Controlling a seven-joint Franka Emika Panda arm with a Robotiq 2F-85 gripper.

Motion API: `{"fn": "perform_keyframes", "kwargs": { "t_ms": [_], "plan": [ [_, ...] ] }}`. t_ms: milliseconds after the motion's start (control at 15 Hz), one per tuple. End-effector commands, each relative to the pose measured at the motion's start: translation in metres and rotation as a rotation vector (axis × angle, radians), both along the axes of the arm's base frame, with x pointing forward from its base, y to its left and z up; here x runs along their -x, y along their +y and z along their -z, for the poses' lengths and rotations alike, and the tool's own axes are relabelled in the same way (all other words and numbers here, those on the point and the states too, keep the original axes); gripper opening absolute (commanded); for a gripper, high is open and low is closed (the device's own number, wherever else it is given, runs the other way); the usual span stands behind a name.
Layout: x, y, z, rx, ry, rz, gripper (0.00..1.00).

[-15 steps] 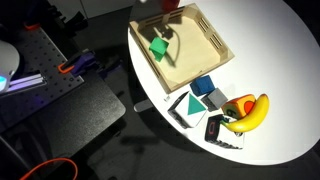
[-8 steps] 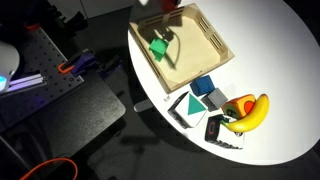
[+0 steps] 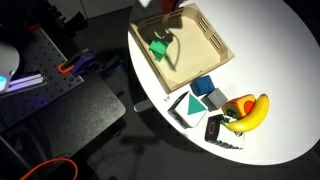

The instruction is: Remove the green block from the wooden tray and stack it on top of the light green block

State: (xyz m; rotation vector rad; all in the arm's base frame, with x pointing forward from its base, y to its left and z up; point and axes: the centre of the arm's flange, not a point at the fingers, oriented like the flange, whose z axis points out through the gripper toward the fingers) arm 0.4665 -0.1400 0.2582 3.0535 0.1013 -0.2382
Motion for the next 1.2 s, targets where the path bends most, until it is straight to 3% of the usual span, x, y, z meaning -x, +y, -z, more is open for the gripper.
{"fn": "perform_keyframes", "kwargs": {
  "t_ms": [0,600,1133],
  "plan": [
    [-0.001,-0.016,0.018,0.023,-0.004,0.020,1.00],
    [0.012,-0.042,0.070,0.031,0.045,0.074,1.00],
    [0.026,-0.054,0.093,0.042,0.068,0.081,1.00]
  ]
}}
